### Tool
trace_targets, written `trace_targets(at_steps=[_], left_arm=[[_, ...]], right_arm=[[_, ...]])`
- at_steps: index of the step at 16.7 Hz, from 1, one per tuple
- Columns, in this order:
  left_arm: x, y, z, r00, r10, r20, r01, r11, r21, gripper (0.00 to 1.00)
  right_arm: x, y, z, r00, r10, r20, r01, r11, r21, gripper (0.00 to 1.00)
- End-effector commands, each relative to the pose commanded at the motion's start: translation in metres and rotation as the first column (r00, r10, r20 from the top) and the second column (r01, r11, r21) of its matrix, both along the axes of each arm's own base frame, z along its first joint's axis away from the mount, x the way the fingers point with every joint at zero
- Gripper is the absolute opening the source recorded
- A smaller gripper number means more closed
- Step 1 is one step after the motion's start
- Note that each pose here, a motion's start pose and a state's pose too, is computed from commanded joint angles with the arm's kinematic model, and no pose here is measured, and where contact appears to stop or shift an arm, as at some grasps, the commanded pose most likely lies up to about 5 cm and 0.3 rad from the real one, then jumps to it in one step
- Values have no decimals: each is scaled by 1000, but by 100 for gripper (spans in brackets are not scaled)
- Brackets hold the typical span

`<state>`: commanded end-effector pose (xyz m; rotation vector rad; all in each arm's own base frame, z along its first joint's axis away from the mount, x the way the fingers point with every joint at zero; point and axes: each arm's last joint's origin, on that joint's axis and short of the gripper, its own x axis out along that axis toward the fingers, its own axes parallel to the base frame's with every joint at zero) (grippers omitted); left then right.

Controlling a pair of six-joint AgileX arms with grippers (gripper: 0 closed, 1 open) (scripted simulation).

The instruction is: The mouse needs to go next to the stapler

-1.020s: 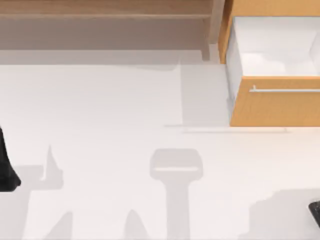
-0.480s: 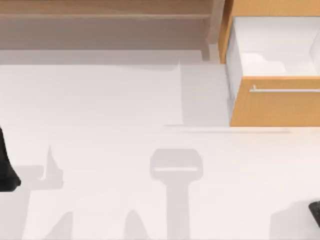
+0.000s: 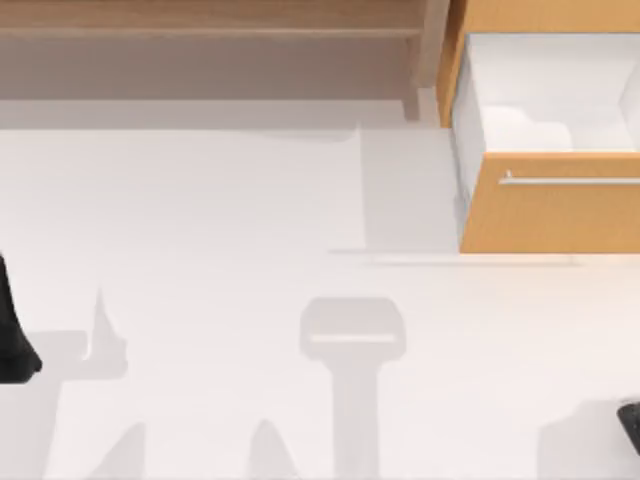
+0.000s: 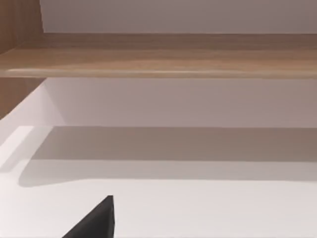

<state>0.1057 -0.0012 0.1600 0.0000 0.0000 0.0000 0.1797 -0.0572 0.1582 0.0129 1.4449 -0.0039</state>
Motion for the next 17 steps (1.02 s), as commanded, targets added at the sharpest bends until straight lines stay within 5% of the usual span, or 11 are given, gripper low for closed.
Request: trace_targets(at_steps=[17], left_arm=[[0, 0, 0, 1000, 0, 0, 0, 1000, 0, 100]], right_arm=[[4, -1, -4, 999, -3, 42, 4, 1000, -14, 0]])
